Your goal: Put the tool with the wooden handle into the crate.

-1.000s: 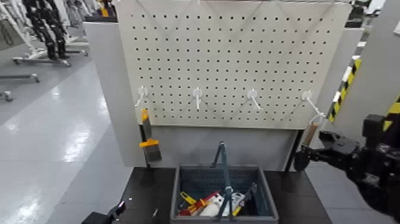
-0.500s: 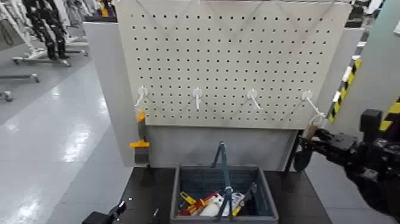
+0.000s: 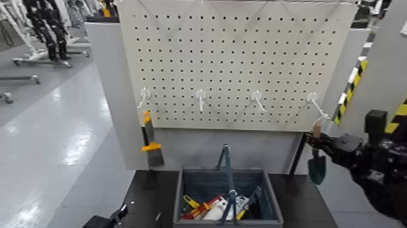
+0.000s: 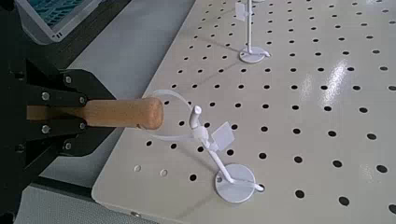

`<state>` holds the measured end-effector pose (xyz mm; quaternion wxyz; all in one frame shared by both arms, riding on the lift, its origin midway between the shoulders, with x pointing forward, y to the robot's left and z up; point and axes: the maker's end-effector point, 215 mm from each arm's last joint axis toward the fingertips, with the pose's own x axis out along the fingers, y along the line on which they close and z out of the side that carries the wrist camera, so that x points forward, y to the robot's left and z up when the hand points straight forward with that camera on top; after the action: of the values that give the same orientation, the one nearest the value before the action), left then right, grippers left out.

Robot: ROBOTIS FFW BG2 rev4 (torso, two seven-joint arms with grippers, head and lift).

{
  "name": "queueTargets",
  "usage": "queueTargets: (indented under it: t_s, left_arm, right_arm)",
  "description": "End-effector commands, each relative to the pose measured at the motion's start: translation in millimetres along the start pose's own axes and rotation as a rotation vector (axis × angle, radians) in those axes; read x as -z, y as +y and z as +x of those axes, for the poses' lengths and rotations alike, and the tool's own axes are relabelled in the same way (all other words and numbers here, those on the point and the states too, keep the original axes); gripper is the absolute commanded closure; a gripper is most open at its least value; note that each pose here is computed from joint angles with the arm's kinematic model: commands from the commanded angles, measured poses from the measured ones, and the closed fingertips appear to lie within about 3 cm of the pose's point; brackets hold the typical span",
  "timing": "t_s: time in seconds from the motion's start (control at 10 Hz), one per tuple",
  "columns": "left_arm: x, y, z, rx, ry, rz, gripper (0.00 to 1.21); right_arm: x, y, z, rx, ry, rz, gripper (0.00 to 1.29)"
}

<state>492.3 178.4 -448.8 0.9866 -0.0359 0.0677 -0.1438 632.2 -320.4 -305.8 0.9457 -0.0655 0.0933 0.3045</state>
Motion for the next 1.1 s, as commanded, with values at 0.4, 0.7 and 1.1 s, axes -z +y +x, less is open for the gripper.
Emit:
queueTargets:
  t_s: [0.4, 0.7, 1.1]
  left_arm:
    - [1, 0.5, -1, 0.000, 0.002, 0.000, 0.11]
    - [1, 1.4, -1, -0.002, 0.003, -0.002, 0.11]
    - [1, 2.0, 0, -0.002, 0.003, 0.000, 0.11]
  right_arm:
    - [-7, 8.8, -9, 0.004, -0.038, 0.006, 1.16]
    - [-20, 21.8, -18, 0.008, -0.083, 0.007, 1.16]
    - [-40, 36.7, -35, 0.025, -0.142, 0.000, 1.16]
